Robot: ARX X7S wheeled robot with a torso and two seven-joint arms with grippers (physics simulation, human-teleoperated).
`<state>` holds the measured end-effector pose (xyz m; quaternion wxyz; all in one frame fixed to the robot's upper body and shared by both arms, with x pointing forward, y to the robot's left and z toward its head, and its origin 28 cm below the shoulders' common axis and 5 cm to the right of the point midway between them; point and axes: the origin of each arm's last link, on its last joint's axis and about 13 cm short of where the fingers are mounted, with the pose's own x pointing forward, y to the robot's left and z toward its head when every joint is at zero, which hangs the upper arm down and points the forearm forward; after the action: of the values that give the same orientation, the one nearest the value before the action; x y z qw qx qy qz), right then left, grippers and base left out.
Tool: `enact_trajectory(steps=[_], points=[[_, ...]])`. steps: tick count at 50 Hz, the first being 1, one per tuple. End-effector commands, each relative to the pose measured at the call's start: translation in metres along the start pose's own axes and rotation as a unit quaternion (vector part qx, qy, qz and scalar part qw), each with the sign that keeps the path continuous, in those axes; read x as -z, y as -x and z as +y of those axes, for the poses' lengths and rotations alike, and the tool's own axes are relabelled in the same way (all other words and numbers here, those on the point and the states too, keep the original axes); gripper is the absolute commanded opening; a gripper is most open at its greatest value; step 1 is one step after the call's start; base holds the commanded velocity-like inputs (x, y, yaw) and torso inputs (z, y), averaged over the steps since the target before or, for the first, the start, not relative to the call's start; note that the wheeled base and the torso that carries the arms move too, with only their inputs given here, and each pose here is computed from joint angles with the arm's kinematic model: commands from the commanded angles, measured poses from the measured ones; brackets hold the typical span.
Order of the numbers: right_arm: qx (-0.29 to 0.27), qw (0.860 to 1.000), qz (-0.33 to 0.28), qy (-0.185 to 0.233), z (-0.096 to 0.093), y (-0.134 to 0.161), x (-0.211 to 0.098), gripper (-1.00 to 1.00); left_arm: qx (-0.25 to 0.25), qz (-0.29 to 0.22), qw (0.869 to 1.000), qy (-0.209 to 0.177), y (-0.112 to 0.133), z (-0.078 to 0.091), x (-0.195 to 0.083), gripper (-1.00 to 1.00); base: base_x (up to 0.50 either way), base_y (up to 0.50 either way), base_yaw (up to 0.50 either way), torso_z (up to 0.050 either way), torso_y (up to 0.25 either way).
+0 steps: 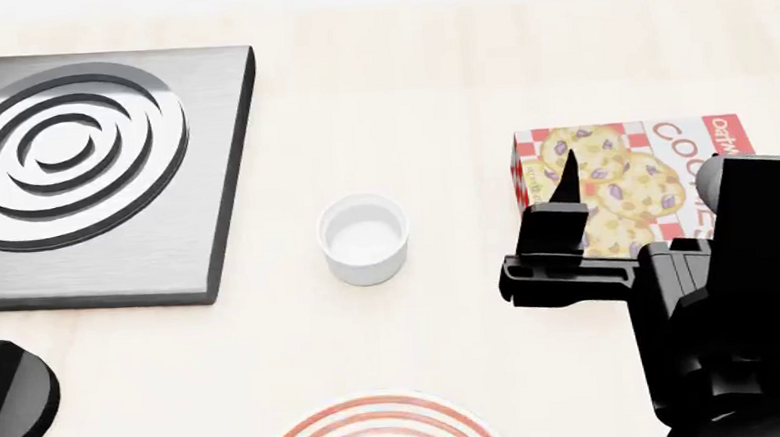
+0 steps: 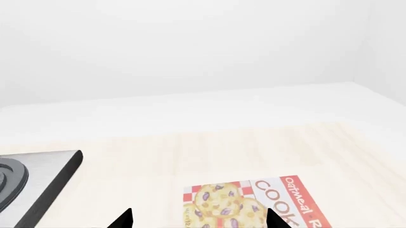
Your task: Pick the akita bowl on the stove and place it on the plate.
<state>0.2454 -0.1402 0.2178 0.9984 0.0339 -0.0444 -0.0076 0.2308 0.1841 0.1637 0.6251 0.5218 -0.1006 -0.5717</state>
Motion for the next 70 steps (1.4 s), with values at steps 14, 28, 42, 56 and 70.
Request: enact_trajectory(steps=[14, 28, 42, 56, 70], points=[[-0.001, 1.0, 0.001, 0.0, 0.0, 0.0, 0.001, 1.0, -0.046, -0.029, 0.999, 0.004, 0.002, 0.016, -0.012, 1.0, 0.0, 0.0, 0.0, 0.0, 0.0], [-0.001, 1.0, 0.0, 0.0, 0.0, 0.0, 0.0, 1.0, -0.103, -0.067, 0.991, 0.043, 0.005, 0.032, -0.022, 1.0, 0.0, 0.0, 0.0, 0.0, 0.0], [-0.001, 1.0, 0.0, 0.0, 0.0, 0.001, -0.002, 1.0, -0.153, -0.099, 0.979, 0.096, 0.011, 0.036, -0.026, 1.0, 0.0, 0.0, 0.0, 0.0, 0.0], [-0.001, 1.0, 0.0, 0.0, 0.0, 0.001, -0.002, 1.0, -0.235, -0.126, 0.954, 0.138, 0.024, 0.052, -0.025, 1.0, 0.0, 0.0, 0.0, 0.0, 0.0], [-0.002, 1.0, 0.001, 0.001, 0.0, 0.0, 0.001, 1.0, -0.31, -0.156, 0.917, 0.197, 0.037, 0.072, -0.025, 1.0, 0.0, 0.0, 0.0, 0.0, 0.0]])
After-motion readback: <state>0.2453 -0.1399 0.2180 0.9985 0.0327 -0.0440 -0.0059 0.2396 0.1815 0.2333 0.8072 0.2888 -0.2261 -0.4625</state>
